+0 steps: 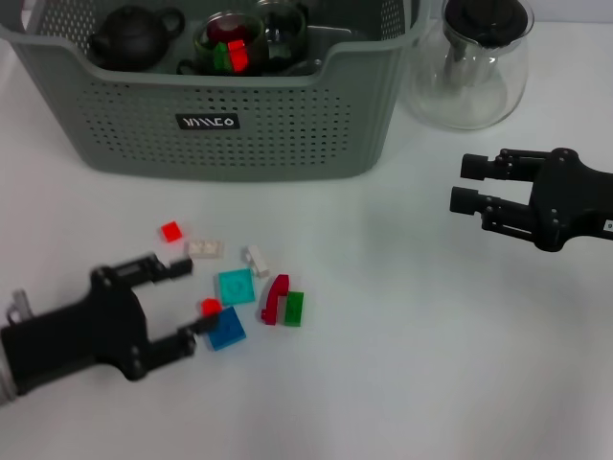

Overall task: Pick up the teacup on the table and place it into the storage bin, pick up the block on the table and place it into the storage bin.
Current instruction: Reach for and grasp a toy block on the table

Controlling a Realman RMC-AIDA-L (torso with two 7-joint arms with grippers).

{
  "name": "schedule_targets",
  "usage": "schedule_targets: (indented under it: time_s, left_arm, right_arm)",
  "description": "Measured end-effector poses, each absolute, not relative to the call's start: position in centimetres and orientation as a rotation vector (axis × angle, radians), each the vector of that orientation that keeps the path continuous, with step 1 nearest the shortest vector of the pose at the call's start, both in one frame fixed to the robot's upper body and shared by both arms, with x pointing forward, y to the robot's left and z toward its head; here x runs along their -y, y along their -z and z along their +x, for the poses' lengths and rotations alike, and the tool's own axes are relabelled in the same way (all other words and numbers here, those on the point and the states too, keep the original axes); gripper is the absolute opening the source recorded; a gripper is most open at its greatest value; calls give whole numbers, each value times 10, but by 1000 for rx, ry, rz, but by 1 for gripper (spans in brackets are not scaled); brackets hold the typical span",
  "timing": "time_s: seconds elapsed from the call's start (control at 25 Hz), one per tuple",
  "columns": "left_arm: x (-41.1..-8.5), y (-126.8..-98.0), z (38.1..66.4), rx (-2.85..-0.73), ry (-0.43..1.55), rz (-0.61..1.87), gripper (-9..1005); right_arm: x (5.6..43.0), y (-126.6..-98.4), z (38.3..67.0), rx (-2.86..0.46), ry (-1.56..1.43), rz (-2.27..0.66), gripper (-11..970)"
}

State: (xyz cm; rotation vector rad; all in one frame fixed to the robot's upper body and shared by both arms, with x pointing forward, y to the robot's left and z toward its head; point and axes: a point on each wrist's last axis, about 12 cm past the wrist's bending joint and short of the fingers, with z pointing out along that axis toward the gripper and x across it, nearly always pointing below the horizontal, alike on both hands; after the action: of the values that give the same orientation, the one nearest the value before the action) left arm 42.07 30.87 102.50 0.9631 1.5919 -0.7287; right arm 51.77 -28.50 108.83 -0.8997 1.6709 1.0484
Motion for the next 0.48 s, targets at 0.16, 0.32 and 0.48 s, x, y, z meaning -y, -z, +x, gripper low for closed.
schedule_targets:
  time_s: [0.16,0.32,0.48]
  left_arm:
    - [-300,-1006,415,-1638,707,1000,643]
    - [-294,-995,411,-1668,687,1007,641]
    - [-293,-989,409,-1696,679,1017,638]
  right_arm:
    - [285,-1089,518,-1679,-1056,-890,506]
    - [285,-1089,519,-1678,-1056,-890,506]
    - [286,-1090,519,-1678,-1055,-893,506]
